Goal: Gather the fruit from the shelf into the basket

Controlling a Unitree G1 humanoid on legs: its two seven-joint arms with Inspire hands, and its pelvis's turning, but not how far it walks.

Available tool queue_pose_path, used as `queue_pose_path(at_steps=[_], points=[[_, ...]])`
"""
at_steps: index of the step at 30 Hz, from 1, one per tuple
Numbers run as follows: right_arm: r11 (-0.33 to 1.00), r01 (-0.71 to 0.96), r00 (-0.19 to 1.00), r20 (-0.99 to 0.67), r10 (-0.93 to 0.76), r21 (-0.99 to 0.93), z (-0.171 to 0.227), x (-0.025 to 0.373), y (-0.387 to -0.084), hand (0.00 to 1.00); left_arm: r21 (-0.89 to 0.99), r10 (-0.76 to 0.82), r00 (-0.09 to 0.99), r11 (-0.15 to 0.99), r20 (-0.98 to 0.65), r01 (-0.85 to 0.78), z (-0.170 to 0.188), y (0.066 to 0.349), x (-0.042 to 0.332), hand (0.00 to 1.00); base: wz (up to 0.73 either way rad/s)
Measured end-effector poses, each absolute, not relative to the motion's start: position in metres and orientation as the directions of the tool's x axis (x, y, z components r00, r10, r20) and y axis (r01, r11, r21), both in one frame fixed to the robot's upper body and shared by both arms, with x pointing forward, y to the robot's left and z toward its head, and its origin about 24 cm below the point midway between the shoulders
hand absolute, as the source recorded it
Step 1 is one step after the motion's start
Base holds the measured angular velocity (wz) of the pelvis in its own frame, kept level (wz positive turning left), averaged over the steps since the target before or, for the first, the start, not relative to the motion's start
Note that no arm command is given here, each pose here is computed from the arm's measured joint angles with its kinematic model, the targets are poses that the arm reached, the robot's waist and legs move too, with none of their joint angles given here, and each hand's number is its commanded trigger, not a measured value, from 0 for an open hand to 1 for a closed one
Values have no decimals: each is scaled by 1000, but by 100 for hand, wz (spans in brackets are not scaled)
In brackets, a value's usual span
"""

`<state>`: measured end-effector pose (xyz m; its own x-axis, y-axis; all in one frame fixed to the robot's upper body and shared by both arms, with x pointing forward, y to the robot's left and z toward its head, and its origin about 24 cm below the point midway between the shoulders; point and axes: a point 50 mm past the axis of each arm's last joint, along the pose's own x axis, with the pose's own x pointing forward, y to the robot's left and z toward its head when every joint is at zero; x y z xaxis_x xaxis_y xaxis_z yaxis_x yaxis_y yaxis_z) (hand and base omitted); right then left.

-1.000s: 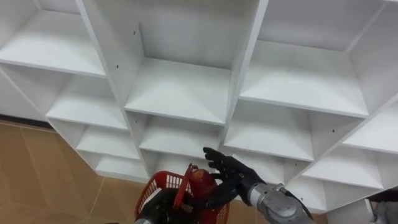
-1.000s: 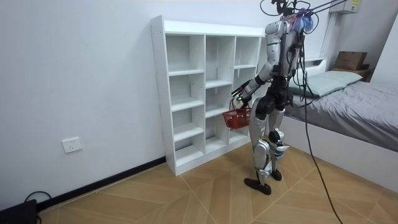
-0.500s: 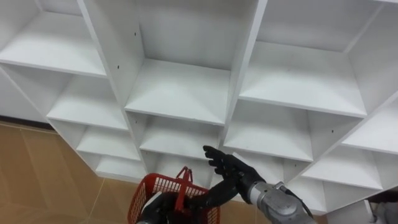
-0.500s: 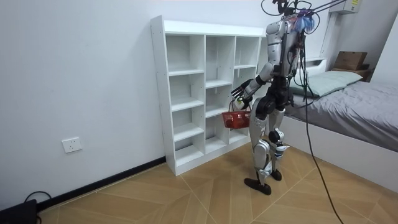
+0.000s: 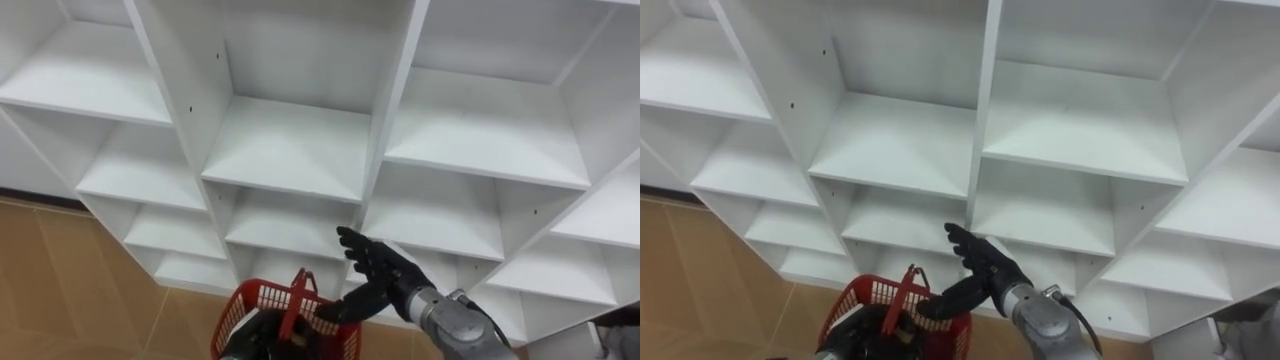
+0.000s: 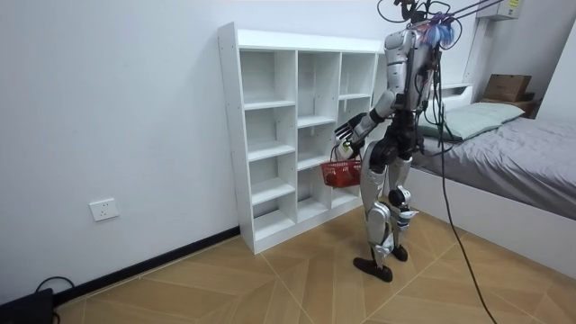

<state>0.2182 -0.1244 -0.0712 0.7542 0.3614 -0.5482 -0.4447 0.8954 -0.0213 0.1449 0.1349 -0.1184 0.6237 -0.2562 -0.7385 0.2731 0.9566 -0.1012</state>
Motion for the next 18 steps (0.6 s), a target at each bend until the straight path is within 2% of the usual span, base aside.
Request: queue_pose_path(at_steps=[9, 18], points=[[915, -403, 774, -545, 323, -29, -71, 218, -130, 0, -66, -166, 627, 982, -761, 179, -122, 154, 136, 100, 0], [979, -201, 840, -522, 148, -46, -70, 209, -162, 0, -9, -39, 646, 999, -763, 51, -121, 180, 135, 100, 0]])
